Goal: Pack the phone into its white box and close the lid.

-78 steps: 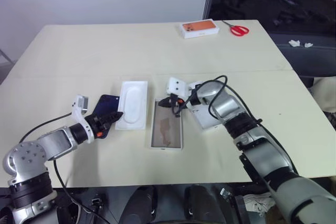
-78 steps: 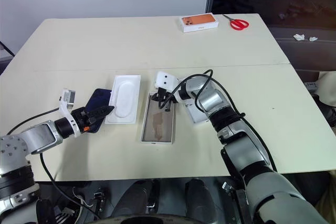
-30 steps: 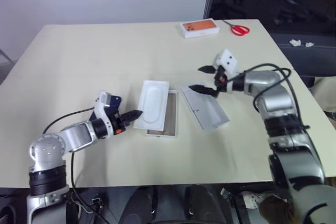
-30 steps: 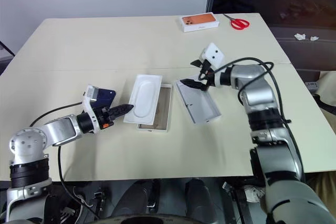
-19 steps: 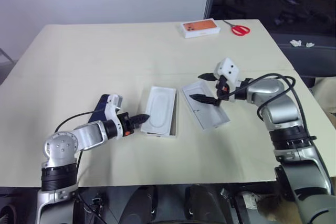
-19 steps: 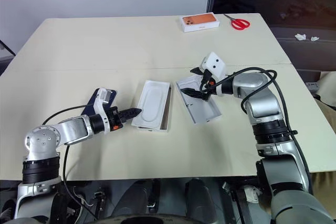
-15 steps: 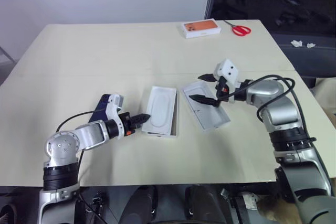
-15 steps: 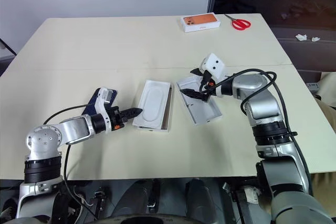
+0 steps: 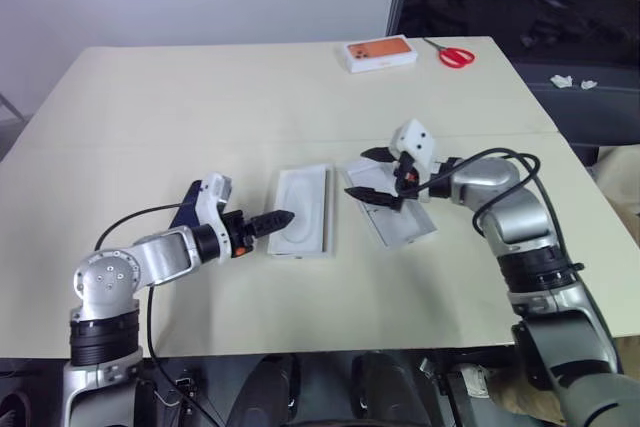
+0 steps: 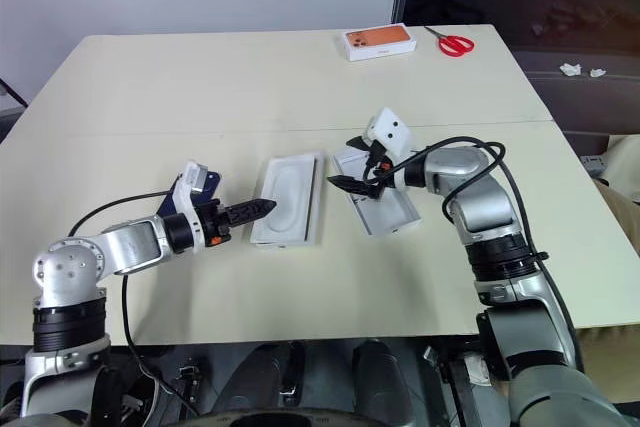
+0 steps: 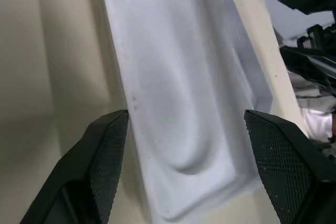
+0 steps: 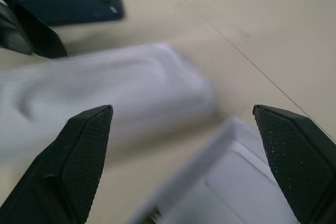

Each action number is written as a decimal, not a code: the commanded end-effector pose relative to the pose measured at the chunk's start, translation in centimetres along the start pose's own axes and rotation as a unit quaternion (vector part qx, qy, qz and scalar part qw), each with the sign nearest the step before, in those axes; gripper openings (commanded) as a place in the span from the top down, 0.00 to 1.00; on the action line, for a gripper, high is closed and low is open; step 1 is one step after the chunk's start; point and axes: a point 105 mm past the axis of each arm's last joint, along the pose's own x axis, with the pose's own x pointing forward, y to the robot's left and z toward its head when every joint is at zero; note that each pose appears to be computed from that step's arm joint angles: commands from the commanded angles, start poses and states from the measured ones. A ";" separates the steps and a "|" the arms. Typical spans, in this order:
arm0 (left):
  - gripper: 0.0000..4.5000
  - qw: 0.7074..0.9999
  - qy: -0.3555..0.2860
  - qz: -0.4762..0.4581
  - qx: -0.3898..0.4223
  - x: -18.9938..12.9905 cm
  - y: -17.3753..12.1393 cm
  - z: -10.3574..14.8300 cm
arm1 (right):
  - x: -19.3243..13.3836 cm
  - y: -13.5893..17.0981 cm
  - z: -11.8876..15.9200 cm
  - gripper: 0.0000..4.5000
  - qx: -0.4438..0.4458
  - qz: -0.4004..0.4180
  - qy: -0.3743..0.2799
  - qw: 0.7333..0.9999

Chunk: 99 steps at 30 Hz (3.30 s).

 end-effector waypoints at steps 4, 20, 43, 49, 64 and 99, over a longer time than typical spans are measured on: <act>0.16 0.997 -0.047 -0.031 0.048 -2.0 -1.4 2.4 | 1.4 1.9 3.0 0.00 -0.015 0.028 -0.042 0.999; 0.14 0.964 -0.101 0.033 0.244 -5.8 1.0 3.9 | 7.9 3.5 -0.2 0.88 -0.038 -0.019 0.051 0.998; 0.14 0.956 -0.098 0.054 0.270 -5.5 1.8 3.5 | 7.7 4.2 -3.5 0.99 -0.144 0.013 0.158 0.977; 0.14 0.958 -0.079 0.061 0.270 -6.2 2.4 3.3 | 8.2 4.6 0.1 0.99 -0.111 0.014 0.074 0.991; 0.14 0.978 -0.045 0.148 0.140 -12.8 10.4 6.7 | 14.6 8.5 5.1 0.99 -0.102 0.044 -0.014 0.994; 0.14 0.986 0.157 0.003 -0.061 -5.7 12.5 -2.3 | 19.0 11.4 0.4 0.99 -0.152 0.096 0.134 0.975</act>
